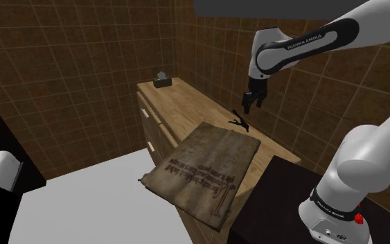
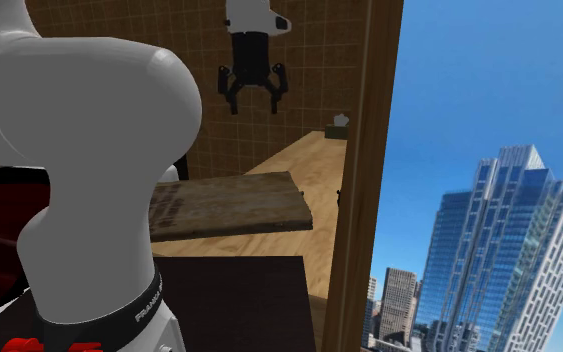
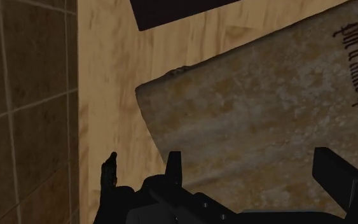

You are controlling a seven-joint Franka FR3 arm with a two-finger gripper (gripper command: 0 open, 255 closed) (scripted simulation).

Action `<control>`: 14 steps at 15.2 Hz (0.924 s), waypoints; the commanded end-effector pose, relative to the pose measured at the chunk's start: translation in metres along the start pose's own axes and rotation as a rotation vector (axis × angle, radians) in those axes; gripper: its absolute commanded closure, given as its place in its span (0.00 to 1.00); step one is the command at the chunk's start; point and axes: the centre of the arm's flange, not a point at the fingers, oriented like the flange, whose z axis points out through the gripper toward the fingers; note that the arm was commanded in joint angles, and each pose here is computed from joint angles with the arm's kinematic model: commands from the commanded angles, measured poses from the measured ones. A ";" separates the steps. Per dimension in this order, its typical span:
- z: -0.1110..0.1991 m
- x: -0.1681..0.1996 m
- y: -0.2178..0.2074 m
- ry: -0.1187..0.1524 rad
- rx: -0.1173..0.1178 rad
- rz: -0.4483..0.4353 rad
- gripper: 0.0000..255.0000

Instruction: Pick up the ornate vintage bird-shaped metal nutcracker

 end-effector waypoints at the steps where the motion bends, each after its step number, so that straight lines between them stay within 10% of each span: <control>1: 0.016 0.017 0.013 0.012 -0.006 0.012 0.00; 14: 0.118 0.107 0.103 0.077 -0.038 0.095 0.00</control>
